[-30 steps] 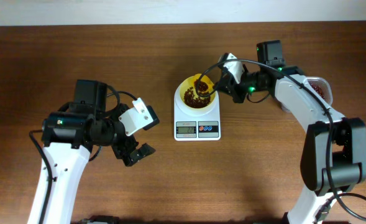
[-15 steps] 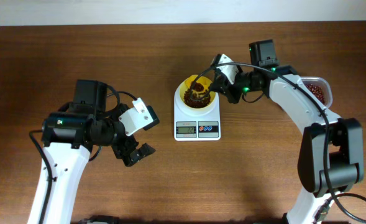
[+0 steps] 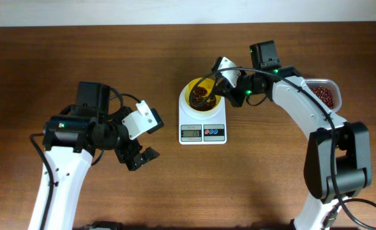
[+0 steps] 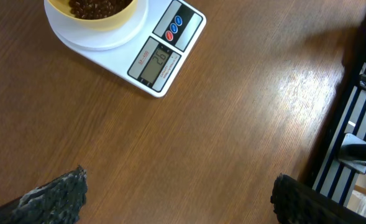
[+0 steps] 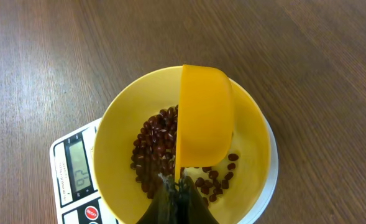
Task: Scoop item into bowl and weigh 50g on scale
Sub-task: 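Tilt the scoop with the right gripper to pour beans into bowl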
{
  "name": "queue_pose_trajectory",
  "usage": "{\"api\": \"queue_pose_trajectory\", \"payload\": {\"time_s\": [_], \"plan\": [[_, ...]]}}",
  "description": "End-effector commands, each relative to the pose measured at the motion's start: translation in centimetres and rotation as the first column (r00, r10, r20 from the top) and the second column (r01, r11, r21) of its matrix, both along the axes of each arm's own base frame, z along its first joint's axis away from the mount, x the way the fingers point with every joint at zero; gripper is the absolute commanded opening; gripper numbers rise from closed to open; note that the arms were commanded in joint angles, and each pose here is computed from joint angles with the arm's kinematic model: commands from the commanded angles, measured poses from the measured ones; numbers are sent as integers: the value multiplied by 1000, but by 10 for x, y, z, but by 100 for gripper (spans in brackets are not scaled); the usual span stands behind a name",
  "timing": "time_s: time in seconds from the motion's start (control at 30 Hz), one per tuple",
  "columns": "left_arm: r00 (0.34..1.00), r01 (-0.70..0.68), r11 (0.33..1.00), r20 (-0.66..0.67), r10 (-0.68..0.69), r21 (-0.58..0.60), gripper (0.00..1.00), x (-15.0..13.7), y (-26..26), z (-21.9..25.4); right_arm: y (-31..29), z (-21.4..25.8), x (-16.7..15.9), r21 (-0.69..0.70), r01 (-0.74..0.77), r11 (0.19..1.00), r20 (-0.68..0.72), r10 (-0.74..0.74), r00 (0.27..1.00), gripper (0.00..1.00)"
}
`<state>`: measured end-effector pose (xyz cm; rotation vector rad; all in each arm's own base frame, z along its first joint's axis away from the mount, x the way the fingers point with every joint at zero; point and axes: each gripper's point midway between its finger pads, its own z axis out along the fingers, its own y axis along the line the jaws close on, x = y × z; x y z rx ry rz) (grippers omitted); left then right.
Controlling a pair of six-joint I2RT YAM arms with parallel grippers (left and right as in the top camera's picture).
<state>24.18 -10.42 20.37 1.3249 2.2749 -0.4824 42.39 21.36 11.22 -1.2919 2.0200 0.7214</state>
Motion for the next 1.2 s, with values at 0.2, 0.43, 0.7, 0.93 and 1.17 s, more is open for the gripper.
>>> {"api": "queue_pose_trajectory", "payload": {"time_s": [0.2, 0.43, 0.7, 0.93, 1.17], "plan": [[999, 23, 1000, 23, -22, -15, 99, 0, -4, 6, 2, 35, 2, 11, 7, 1000, 54, -7, 999, 4], [999, 23, 1000, 23, -22, -15, 99, 0, -4, 6, -3, 13, -2, -29, 23, 999, -14, -24, 1000, 4], [999, 23, 1000, 23, -22, -15, 99, 0, -4, 6, 0, 31, -8, -5, 8, 1000, -29, -8, 1000, 4], [999, 23, 1000, 23, -22, -15, 99, 0, -4, 6, 1, 40, -8, 15, 26, 1000, -38, -25, 999, 4], [999, 23, 1000, 23, -22, -15, 99, 0, -4, 6, -1, 29, -10, 51, 72, 996, -131, -64, 989, 4]]}}
